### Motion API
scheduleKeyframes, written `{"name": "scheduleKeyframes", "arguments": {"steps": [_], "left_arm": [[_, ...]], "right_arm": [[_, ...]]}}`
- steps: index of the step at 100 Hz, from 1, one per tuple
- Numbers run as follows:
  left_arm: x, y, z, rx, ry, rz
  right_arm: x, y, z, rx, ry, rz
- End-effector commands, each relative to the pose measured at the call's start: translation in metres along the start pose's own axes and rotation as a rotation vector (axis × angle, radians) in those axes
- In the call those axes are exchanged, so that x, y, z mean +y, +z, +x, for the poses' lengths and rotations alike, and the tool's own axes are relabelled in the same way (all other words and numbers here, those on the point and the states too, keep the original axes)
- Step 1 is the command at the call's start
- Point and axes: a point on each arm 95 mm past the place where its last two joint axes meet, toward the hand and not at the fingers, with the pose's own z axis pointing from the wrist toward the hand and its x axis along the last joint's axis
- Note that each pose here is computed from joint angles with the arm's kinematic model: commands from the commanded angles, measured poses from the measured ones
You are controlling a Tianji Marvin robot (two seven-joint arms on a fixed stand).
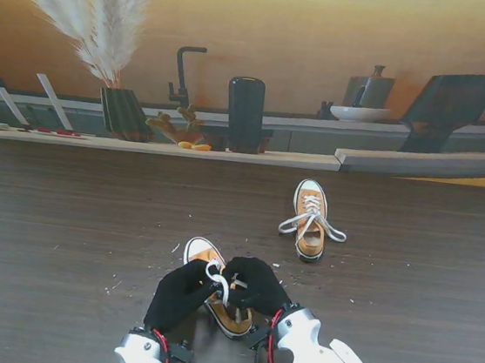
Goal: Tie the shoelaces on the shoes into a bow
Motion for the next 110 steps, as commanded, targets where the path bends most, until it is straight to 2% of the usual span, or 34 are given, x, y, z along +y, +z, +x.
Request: {"name": "scheduleKeyframes", "arguments": {"steps": [1,23,48,63,110], "left_arm": [[0.001,-0.003,0.002,0.002,-0.010,-0.026],[-0.004,-0.004,0.000,-0.006,-0.012,-0.066],[-0.013,-0.005,-0.004,-0.019,-0.007,-0.048],[-0.017,-0.005,-0.006,-0.018,0.005,-0.068],[-0.007,-0.005,-0.004,0.012,-0.036,-0.071]], "right_arm": [[-0.003,0.000,0.004,0.010,0.008,0.013],[-0.003,0.001,0.004,0.010,0.008,0.014],[-0.002,0.001,0.004,0.006,0.008,0.010],[-0.003,0.000,0.004,0.005,0.008,0.011],[-0.004,0.000,0.003,0.004,0.012,0.017]]}}
